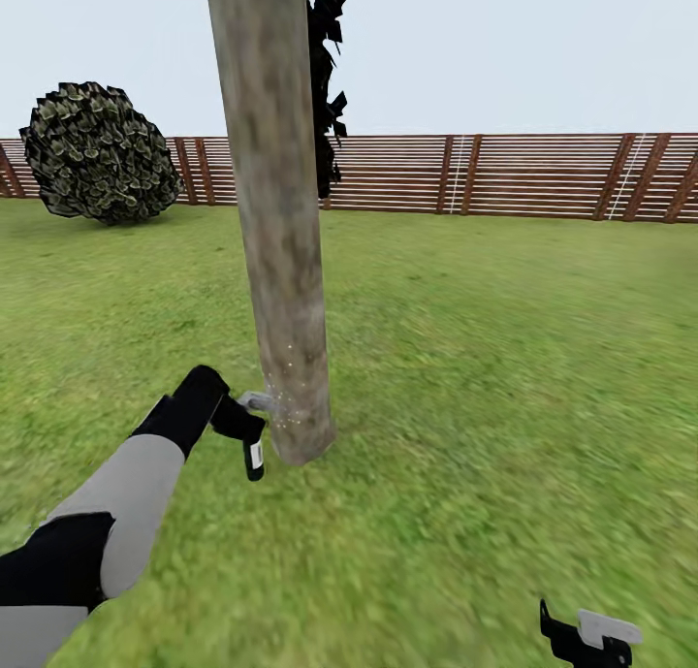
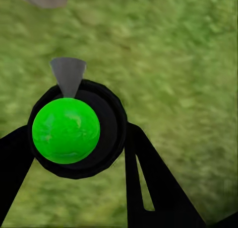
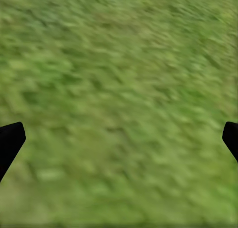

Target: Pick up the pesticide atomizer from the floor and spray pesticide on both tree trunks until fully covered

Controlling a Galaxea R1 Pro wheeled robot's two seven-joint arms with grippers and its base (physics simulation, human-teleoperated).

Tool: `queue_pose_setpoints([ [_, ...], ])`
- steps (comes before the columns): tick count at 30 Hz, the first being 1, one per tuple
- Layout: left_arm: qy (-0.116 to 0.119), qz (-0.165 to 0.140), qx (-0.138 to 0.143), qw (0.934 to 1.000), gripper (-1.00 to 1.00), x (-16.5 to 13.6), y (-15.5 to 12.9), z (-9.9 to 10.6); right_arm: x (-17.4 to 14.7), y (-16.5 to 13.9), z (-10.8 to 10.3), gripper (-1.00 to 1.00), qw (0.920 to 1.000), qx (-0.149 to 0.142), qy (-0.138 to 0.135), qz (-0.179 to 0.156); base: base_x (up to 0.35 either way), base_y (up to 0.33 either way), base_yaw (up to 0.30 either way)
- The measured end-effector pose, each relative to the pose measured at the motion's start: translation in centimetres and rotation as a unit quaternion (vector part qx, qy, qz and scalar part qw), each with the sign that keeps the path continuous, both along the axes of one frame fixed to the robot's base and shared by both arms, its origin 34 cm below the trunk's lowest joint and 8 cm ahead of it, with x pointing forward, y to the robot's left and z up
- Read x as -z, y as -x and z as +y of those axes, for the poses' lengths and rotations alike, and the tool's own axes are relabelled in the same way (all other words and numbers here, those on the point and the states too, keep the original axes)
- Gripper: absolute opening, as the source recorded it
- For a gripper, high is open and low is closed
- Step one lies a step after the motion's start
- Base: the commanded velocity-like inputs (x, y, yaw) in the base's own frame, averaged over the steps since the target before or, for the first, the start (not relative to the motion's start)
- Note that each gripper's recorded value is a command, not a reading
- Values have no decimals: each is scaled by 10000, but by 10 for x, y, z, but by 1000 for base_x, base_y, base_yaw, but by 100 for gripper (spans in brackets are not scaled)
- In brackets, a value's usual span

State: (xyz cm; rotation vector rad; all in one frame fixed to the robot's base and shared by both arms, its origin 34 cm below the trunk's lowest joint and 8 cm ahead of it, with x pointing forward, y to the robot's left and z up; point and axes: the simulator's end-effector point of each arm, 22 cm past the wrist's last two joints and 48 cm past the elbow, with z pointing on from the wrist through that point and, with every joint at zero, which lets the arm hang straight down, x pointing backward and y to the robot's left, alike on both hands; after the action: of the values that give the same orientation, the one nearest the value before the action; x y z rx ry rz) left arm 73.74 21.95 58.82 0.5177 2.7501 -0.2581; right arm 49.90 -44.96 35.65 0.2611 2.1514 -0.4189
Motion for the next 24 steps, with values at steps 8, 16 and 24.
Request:
queue_pose_setpoints([
  [8, -334, -123, -401, 9986, -100, -4, -2, 73, 0, 0, 0, 100, 10000, -2, -2, 0, 0, 0, 0],
  [16, -271, 176, -361, 9988, -100, 33, 25, 64, 0, 0, 0, 100, 10000, -6, -2, -1, 27, -151, 0],
  [24, -233, 186, -330, 9990, -100, 35, 26, 57, 0, 0, 0, 100, 10000, -13, 0, 0, 3, -273, 0],
])
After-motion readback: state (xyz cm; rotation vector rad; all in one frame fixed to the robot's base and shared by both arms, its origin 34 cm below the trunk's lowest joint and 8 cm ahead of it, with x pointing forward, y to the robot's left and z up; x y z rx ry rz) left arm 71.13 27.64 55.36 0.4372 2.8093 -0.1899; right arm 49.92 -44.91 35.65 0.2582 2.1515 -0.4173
